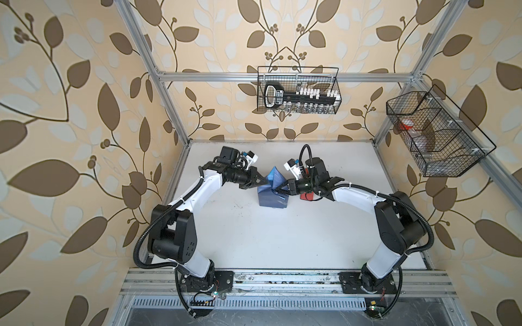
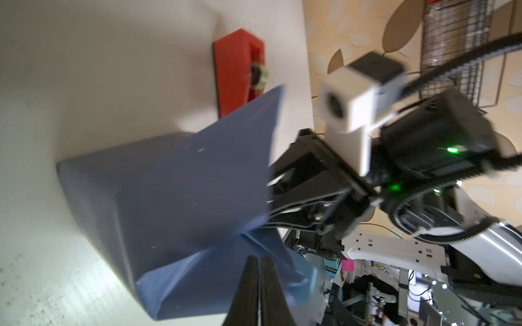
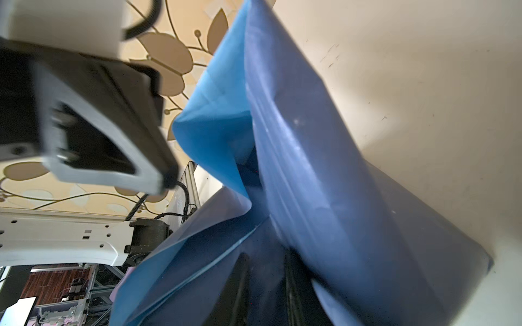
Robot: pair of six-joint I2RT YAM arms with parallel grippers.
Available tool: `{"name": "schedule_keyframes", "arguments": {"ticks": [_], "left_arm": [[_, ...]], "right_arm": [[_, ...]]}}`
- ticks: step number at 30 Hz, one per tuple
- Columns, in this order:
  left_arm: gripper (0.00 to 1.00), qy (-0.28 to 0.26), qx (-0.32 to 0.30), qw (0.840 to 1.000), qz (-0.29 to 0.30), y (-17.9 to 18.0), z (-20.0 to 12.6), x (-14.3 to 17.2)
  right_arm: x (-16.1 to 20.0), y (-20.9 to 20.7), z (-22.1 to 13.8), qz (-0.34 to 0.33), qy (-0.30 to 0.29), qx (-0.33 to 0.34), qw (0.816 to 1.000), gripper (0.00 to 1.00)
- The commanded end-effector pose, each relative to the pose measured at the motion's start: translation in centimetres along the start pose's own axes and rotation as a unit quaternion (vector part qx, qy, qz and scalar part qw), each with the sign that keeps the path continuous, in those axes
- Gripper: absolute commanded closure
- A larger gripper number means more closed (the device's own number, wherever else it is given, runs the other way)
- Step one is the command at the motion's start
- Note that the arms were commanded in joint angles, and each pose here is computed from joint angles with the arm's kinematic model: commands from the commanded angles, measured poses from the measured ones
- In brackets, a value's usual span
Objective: Wrap a gift box in wrapping paper
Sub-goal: Fold the wrapping paper for the gift box.
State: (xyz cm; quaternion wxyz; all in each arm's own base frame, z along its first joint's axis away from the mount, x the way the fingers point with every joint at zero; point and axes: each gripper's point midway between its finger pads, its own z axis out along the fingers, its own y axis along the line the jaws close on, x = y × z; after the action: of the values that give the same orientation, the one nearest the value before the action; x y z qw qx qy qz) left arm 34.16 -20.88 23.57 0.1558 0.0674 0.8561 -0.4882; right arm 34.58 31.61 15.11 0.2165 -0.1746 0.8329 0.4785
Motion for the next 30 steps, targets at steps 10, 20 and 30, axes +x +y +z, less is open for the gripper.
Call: {"name": "schedule_keyframes", "arguments": {"ticks": [10, 20, 30], "left_arm": [[0.98, -0.031, -0.045, 0.999, -0.004, 3.6, -2.0, -0.6], [0.98, 0.017, -0.029, 0.999, -0.040, 5.4, 3.0, 0.3], [0.98, 0.053, -0.043, 0.996, -0.049, 6.9, 5.8, 3.3]], "right_arm": [[3.3, -3.2, 0.2, 0.035, 0.037, 0.044, 0.998, 0.75], [4.2, -3.1, 1.0, 0.037, 0.052, 0.040, 0.997, 0.75], [4.6, -2.9, 1.5, 0.034, 0.056, 0.038, 0.997, 0.75]]}}
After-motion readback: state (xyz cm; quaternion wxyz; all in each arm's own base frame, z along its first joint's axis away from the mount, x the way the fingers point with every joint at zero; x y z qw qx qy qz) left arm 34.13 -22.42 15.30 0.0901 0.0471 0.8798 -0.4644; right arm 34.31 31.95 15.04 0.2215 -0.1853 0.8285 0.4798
